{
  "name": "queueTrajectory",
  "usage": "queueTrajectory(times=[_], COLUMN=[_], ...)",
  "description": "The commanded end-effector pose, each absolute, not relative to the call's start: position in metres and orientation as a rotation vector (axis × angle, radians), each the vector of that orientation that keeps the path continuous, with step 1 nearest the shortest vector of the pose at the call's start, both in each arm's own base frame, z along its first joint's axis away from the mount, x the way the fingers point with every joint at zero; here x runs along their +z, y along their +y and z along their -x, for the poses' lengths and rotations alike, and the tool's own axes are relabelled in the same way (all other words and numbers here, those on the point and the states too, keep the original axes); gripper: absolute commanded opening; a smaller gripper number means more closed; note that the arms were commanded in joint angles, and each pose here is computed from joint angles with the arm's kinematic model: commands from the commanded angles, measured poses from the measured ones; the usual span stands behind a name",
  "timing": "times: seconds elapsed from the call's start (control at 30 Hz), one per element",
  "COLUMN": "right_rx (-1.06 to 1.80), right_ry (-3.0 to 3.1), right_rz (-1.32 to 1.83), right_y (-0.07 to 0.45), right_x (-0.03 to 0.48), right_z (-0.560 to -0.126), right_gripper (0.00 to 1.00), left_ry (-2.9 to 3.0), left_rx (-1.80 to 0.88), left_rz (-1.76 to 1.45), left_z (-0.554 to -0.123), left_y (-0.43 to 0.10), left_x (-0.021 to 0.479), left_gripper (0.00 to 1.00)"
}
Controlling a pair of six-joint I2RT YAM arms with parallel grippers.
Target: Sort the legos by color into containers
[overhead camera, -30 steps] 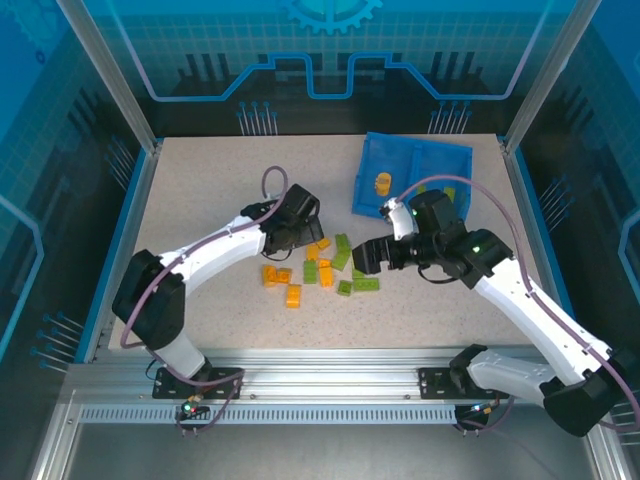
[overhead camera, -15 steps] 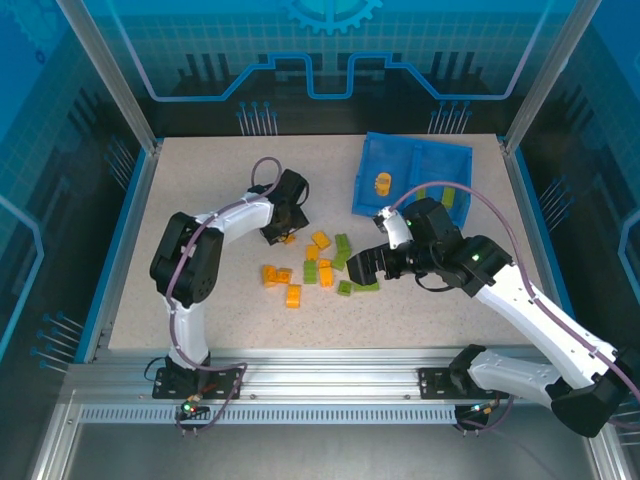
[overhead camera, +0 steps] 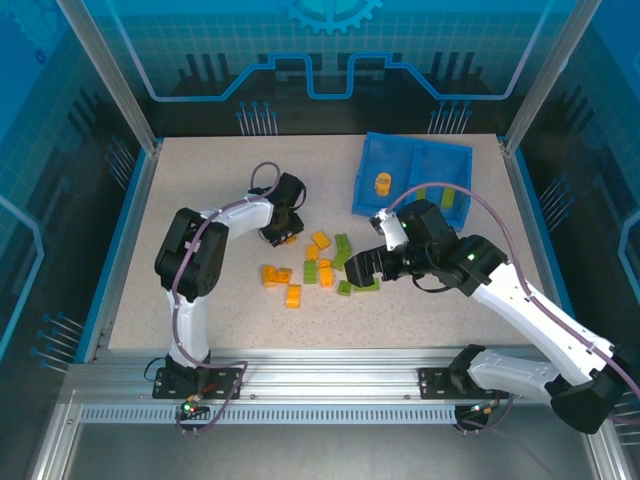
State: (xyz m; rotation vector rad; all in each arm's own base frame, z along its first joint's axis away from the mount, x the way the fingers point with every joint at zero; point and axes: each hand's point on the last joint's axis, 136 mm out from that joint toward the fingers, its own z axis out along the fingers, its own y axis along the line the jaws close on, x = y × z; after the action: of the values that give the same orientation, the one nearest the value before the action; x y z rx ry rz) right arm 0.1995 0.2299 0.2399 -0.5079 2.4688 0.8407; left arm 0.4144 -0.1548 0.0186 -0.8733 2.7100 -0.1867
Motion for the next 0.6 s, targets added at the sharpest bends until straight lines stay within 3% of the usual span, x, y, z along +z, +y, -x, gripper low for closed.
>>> queueTrajectory(times=[0.0, 0.1, 0.2, 0.4, 0.57], right_rx=[0.847, 0.838, 0.787, 0.670, 0.637], right_ry=[2.455, 2.449, 2.431, 2.340, 2.292], right_rz=[0.520, 0.502, 0.454, 0.302, 0.238], right_y=[0.232, 0.230, 0.222, 0.201, 0.190], right_x=[0.251, 0.254, 0.256, 0.267, 0.276], right_z=[-0.195, -0.196, -0.201, -0.219, -0.223], right_gripper=[1.00, 1.00, 1.00, 1.00, 1.00], left_ry=[2.745, 2.738, 2.710, 2.520, 2.341], left_rx=[-0.209, -0.282, -0.426, -0.412, -0.395], left_rz=[0.840, 0.760, 0.549, -0.004, -0.267], left_z=[-0.412, -0.415, -0.419, -0.412, -0.428], left_y=[-0.156, -0.165, -0.197, -0.280, -0.341], left_x=[0.015, 0.033, 0.076, 0.181, 0.217], left_gripper=[0.36, 0.27, 0.27, 0.27, 0.28])
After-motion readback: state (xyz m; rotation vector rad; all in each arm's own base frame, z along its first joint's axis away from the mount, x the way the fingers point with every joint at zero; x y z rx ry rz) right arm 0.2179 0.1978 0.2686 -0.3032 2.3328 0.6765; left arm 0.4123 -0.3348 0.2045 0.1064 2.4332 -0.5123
